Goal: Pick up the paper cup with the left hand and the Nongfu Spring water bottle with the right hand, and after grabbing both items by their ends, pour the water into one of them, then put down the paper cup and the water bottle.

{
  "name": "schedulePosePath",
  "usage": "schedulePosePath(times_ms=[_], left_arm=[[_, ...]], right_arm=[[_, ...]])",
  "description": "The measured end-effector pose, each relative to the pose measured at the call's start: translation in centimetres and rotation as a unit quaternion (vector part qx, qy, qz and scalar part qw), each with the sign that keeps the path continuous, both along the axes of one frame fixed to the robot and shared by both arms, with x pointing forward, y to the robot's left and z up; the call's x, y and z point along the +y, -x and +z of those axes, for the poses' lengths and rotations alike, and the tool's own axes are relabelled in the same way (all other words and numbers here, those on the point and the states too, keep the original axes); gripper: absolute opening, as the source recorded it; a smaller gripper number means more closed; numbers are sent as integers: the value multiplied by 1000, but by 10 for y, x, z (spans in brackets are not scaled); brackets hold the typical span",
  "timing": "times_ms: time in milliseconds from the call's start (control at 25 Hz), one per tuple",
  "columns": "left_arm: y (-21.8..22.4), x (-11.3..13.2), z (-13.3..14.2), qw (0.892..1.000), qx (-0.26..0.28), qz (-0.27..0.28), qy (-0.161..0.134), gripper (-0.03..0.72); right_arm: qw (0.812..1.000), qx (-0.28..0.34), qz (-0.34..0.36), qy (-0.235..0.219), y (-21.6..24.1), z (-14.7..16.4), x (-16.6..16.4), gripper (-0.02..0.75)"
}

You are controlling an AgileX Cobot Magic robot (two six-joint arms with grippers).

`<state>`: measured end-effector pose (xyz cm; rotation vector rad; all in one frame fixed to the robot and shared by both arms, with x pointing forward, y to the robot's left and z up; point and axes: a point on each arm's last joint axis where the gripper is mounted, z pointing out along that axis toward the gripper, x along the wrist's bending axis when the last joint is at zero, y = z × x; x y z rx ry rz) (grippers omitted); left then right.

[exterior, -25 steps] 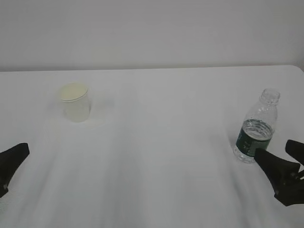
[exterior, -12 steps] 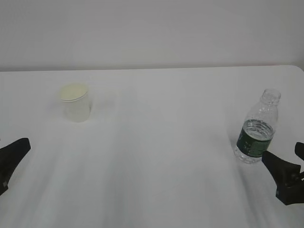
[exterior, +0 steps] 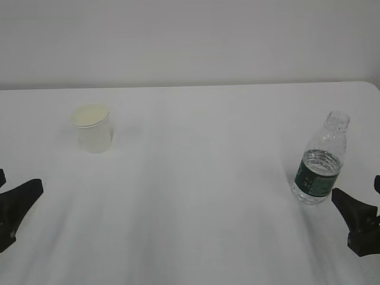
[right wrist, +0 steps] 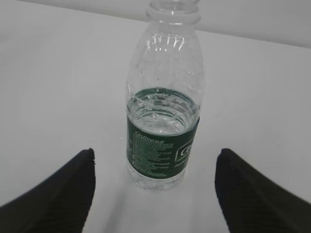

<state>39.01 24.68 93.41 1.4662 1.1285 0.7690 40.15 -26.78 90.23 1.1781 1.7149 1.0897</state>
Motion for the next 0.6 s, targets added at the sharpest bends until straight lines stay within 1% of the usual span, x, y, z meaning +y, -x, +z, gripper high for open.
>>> schedulePosePath(times_ms=[200,280,360,440,600], left_arm=[[-5,-2,-14,1000,20,-5,-22,524],[-8,-3,-19,999,21,-8,-31,524],[-11,-4,-29,998,38,-11,-52,524],[-16,-5,-37,996,54,-10,-65,524],[-20,-5,-50,993,86,-9,-77,524]], right_arm=[[1000,1,0,1,0,-1,0,573],[1000,11,0,2,0,-4,0,573],[1000,26,0,4,0,-9,0,573],[999,37,0,5,-2,-13,0,573],[999,47,0,7,-7,-18,1,573]])
